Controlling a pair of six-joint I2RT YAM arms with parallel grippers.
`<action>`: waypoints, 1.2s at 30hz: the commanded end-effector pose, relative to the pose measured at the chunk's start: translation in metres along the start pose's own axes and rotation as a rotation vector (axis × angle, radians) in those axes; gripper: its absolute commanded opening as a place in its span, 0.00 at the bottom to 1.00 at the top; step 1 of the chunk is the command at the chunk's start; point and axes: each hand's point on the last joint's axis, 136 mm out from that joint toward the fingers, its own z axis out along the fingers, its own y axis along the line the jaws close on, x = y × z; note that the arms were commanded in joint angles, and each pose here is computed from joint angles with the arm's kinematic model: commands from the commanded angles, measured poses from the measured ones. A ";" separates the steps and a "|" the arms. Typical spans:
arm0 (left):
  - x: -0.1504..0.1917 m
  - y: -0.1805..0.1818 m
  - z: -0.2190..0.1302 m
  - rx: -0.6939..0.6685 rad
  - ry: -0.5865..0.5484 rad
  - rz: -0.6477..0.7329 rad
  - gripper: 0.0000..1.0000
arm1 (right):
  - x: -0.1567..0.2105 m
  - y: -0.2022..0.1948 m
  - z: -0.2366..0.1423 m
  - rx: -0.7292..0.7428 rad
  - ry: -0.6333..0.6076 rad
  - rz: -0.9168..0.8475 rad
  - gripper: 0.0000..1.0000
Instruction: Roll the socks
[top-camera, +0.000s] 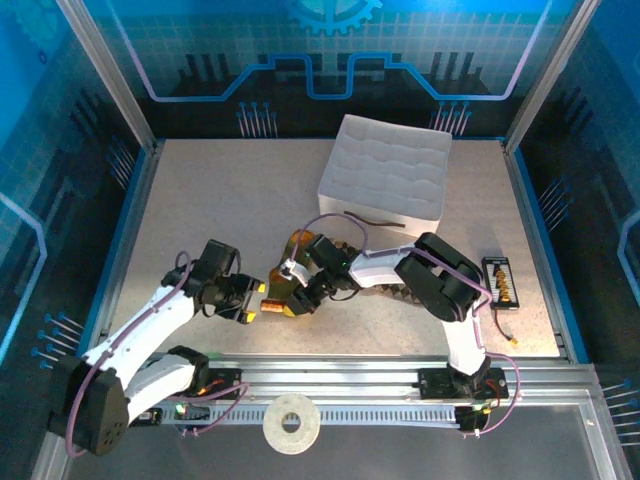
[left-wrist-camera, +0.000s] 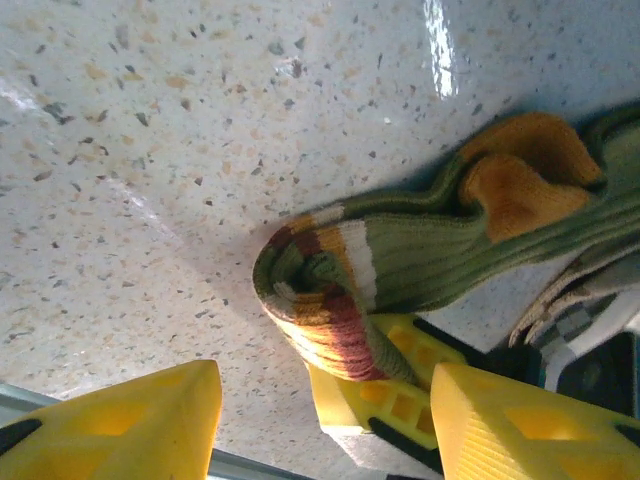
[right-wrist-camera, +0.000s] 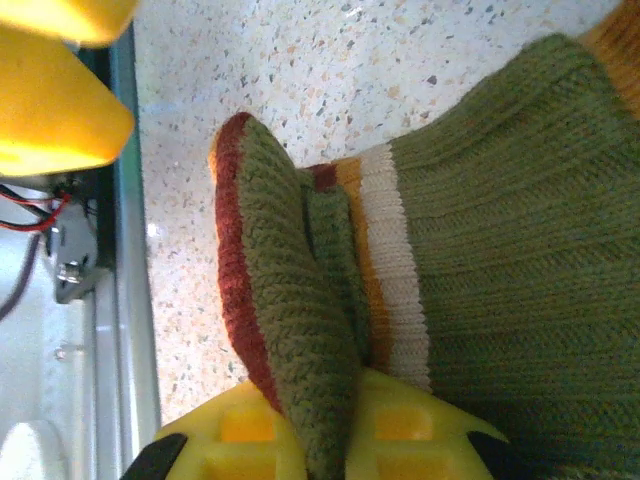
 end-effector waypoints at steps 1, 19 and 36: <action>0.004 -0.003 0.005 0.072 -0.005 0.085 0.56 | 0.034 -0.012 0.007 -0.012 0.114 0.157 0.00; 0.001 0.017 0.059 -0.049 -0.003 0.161 0.47 | 0.038 -0.021 0.008 -0.002 0.131 0.182 0.00; 0.009 0.062 0.053 -0.385 0.026 0.056 0.00 | 0.014 0.025 -0.041 0.488 -0.103 -0.783 0.62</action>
